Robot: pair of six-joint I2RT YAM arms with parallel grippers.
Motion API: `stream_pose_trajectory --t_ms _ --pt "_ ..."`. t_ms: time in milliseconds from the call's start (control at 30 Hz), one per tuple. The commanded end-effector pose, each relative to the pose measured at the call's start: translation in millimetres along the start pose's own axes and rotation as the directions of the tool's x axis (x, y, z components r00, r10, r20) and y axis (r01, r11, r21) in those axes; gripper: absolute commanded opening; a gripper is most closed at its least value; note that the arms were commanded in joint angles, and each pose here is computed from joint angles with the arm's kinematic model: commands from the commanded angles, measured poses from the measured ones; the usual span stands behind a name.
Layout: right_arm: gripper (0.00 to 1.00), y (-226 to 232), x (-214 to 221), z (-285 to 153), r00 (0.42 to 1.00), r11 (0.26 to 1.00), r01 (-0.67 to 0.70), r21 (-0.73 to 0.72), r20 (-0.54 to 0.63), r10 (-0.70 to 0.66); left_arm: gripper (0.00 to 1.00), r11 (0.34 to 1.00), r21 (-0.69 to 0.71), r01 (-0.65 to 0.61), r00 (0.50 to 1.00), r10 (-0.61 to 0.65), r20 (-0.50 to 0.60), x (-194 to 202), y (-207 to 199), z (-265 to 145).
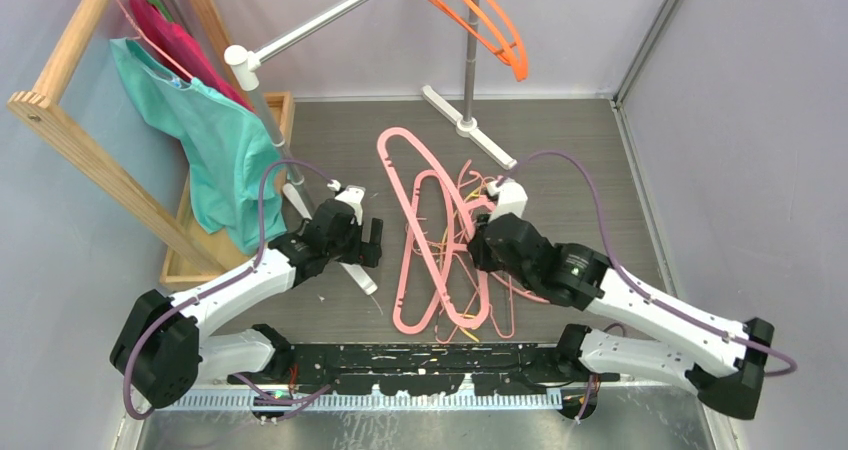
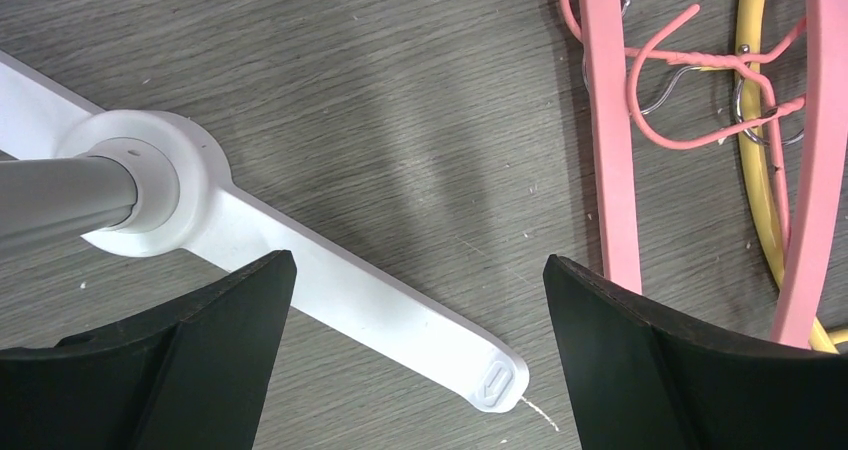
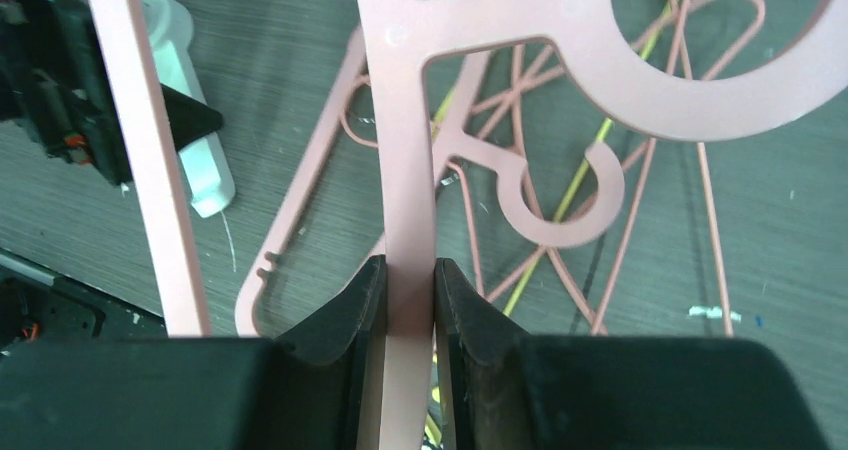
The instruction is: Organize the hangers
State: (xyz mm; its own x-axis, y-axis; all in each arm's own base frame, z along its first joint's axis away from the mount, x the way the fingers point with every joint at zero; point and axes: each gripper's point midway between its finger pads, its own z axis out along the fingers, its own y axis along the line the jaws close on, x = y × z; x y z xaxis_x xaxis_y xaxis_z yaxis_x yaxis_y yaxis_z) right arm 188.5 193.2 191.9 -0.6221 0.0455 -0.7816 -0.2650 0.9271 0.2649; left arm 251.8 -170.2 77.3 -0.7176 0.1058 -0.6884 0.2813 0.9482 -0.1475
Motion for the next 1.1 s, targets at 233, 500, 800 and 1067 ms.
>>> stream_pose_trajectory --t_ms 233,500,800,1067 --pt "0.01 57.5 -126.5 -6.5 0.932 0.962 0.199 0.188 0.266 -0.245 0.98 0.999 0.037 0.025 0.999 -0.027 0.046 -10.9 -7.6 -2.1" --pt "0.01 66.8 -197.7 -16.7 0.840 0.891 0.248 0.380 0.374 -0.393 0.98 0.997 0.064 0.032 0.999 -0.034 0.030 -4.4 -12.6 2.0" --pt "0.01 118.6 -271.2 -18.4 0.722 0.851 0.306 0.427 0.478 -0.500 0.98 0.996 0.077 0.040 0.998 -0.043 0.043 -9.8 -16.0 2.7" --pt "0.01 139.9 -313.0 -1.0 0.643 0.799 0.340 0.496 0.497 -0.583 0.98 0.996 0.081 0.039 0.998 -0.043 0.043 -8.8 -16.3 1.9"
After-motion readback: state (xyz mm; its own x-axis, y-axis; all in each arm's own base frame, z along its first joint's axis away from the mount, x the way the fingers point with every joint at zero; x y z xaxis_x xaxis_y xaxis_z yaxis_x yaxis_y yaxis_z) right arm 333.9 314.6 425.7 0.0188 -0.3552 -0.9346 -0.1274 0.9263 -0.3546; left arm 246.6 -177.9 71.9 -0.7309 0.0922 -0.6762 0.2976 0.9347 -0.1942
